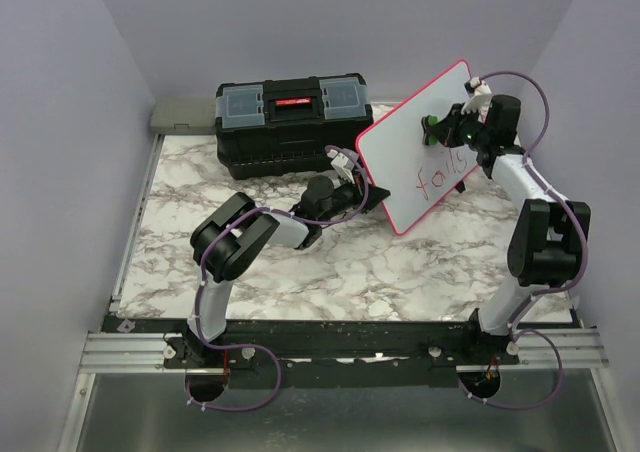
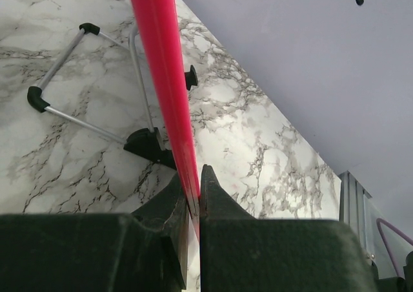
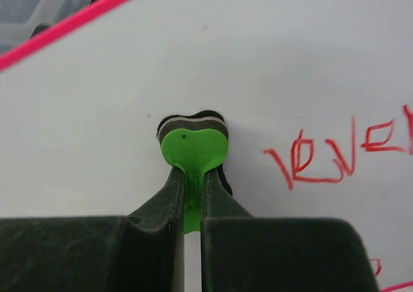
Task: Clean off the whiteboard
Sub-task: Erase the whiteboard at the whiteboard stand.
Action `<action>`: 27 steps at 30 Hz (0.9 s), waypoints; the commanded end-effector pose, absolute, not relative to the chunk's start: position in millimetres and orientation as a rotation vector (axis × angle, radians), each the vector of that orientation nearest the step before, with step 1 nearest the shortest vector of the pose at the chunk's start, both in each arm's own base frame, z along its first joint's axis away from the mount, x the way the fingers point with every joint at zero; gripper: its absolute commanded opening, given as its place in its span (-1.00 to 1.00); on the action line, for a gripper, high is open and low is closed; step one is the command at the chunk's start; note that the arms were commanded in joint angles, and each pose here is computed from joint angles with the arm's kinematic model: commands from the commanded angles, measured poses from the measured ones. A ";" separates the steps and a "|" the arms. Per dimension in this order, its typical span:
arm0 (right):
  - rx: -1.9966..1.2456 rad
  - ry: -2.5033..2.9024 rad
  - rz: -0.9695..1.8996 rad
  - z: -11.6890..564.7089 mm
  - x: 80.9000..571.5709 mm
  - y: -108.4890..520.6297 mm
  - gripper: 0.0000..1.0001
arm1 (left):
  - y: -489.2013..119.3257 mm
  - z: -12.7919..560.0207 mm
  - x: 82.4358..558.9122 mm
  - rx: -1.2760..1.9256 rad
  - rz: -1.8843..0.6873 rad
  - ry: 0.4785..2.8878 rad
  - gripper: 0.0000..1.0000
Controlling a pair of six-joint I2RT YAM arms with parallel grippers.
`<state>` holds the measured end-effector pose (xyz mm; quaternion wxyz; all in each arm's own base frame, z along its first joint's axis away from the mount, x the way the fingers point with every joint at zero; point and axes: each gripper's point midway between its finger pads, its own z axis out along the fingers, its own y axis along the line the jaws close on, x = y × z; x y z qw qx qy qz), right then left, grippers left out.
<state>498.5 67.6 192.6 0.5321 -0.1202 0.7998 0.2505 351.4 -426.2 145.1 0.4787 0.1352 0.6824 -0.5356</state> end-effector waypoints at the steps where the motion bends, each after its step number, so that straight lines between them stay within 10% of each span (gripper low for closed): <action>1: -0.080 1.912 0.425 194.5 536.6 37.0 -0.99 | -441.5 155.5 320.9 0.513 -1.390 1.586 -1.00; 14: -0.095 2.111 0.235 131.0 521.8 -1.9 -0.99 | -440.4 154.0 321.2 0.513 -1.386 1.582 -1.00; 27: -0.507 2.040 0.742 141.4 470.0 80.8 -0.99 | -442.6 155.1 323.0 0.513 -1.390 1.584 -1.00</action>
